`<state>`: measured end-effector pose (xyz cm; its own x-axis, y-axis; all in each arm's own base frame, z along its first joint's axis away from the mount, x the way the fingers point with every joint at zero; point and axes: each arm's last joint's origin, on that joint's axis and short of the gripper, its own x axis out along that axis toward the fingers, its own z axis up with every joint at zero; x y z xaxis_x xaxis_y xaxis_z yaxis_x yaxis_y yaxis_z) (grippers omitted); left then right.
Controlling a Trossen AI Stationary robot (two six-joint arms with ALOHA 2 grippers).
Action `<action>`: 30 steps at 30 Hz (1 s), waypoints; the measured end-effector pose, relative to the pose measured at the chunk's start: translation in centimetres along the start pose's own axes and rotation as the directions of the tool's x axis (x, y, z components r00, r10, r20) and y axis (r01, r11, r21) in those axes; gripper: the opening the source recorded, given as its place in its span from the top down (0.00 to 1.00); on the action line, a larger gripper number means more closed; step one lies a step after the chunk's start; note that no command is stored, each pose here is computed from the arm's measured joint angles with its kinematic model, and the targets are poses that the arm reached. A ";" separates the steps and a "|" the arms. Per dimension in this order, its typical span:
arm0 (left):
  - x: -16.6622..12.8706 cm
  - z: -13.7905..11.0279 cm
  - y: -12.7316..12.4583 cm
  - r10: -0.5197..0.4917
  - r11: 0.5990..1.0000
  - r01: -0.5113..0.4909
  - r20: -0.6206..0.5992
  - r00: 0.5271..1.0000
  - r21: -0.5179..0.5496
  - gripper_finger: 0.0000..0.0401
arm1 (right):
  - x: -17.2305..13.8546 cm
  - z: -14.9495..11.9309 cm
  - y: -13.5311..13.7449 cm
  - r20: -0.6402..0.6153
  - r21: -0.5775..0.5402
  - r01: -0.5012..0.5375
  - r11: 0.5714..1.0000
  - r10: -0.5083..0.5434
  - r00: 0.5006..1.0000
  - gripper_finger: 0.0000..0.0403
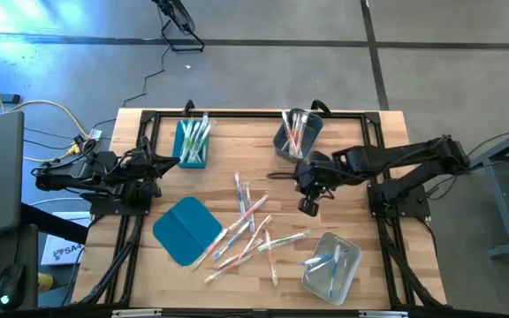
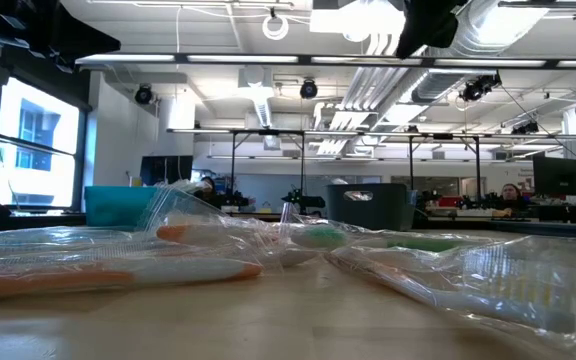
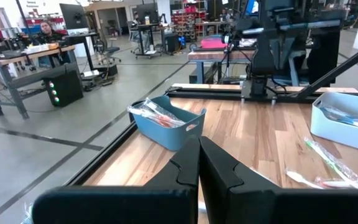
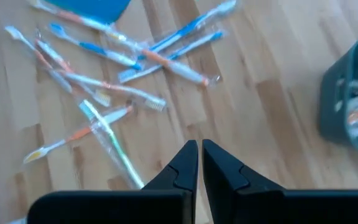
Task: Pick & Place Toothbrushes
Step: Put the orange toothbrush into the dark gray bin
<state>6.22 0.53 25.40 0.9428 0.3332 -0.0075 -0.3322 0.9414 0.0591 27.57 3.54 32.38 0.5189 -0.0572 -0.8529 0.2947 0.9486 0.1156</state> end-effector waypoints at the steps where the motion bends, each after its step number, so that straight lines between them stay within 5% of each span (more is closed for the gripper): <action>1: 0.0 0.0 0.0 0.002 1.000 -0.002 -0.001 1.000 0.001 1.00 | -0.2 0.1 -0.2 0.011 -0.010 -0.002 1.000 0.002 1.000 0.96; 9: 0.0 0.0 0.0 0.002 1.000 -0.002 -0.002 1.000 0.001 1.00 | -0.8 -1.4 -2.2 0.203 -0.045 -0.043 0.998 0.052 0.978 0.96; 17: 0.0 0.0 0.0 0.002 1.000 -0.002 0.000 1.000 0.000 1.00 | 1.6 -4.1 -5.2 0.460 -0.051 -0.055 0.997 0.072 0.885 0.96; 23: 0.0 0.0 0.0 0.002 1.000 -0.002 0.001 1.000 0.000 1.00 | 3.1 -4.4 -7.4 0.650 -0.081 -0.023 0.996 0.070 0.756 0.96; 30: 0.0 0.0 0.0 0.002 1.000 -0.002 0.000 1.000 0.000 1.00 | 4.3 -5.0 -9.8 0.687 -0.038 -0.023 0.999 0.043 0.725 0.96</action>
<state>6.22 0.53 25.41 0.9423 0.3348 -0.0069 -0.3339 0.9408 0.0586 22.89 -4.47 25.01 0.9403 -0.2150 -0.2638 0.2522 0.9607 0.1157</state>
